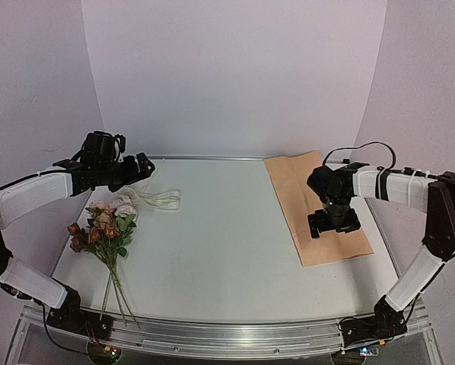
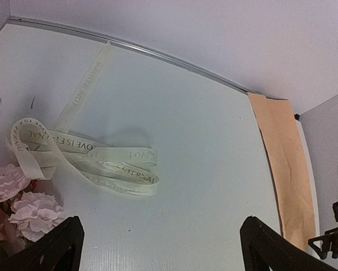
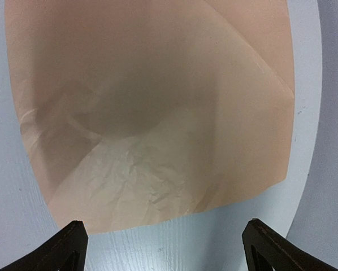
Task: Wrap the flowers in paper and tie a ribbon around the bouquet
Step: Move the folded wrapping paper to the center of the board.
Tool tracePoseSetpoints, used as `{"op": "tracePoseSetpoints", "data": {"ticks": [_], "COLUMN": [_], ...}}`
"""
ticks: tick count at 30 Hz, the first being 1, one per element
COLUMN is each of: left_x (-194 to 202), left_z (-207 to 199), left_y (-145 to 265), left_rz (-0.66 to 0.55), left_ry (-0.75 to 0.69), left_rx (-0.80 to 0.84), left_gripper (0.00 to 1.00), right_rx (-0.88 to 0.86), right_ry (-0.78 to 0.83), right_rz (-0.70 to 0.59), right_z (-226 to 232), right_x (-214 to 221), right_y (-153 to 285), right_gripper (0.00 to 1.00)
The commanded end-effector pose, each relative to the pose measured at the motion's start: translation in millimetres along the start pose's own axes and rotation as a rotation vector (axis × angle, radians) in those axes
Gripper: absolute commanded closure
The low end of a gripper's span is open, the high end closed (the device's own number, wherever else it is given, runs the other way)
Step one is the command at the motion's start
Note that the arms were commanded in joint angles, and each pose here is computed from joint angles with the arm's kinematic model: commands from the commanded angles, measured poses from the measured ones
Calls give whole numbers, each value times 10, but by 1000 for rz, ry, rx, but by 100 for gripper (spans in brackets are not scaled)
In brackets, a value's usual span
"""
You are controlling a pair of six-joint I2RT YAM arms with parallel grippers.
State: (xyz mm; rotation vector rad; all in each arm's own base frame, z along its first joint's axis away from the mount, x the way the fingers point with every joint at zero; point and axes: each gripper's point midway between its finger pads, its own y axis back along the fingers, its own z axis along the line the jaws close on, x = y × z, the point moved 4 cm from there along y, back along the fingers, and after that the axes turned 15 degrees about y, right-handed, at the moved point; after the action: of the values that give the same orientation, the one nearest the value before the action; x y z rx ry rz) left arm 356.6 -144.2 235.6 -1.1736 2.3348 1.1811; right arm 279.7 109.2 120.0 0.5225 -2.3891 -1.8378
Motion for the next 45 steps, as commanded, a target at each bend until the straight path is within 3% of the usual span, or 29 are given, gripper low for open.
{"op": "tracePoseSetpoints", "data": {"ticks": [1,10,21,25,28,33,40,45], "left_x": [-35,8,-18,-12,-5,19,55,89], "left_z": [-172,-191,-234,-244,-250,-225,-191,-154], "left_y": [22,-71,-192,-240,-259,-272,-306,-343], "left_rz": [2,40,59,71,78,82,87,96], "left_ry": [18,23,8,11,20,34,72,95], "left_rx": [105,121,119,121,125,122,123,114], "left_gripper": [0,0,0,0,0,0,0,0], "right_rx": [-58,-170,-178,-151,-144,-163,-247,-350], "right_ry": [2,-43,-78,-86,-95,-95,-100,-123], "right_rz": [9,104,196,225,253,271,270,251], "right_z": [102,405,682,719,723,751,841,966], "right_x": [-269,-488,-355,-258,-179,-143,-179,-234], "right_y": [-92,-363,-534,-575,-628,-644,-551,-353], "right_gripper": [2,2,2,7,23,62,99,100]}}
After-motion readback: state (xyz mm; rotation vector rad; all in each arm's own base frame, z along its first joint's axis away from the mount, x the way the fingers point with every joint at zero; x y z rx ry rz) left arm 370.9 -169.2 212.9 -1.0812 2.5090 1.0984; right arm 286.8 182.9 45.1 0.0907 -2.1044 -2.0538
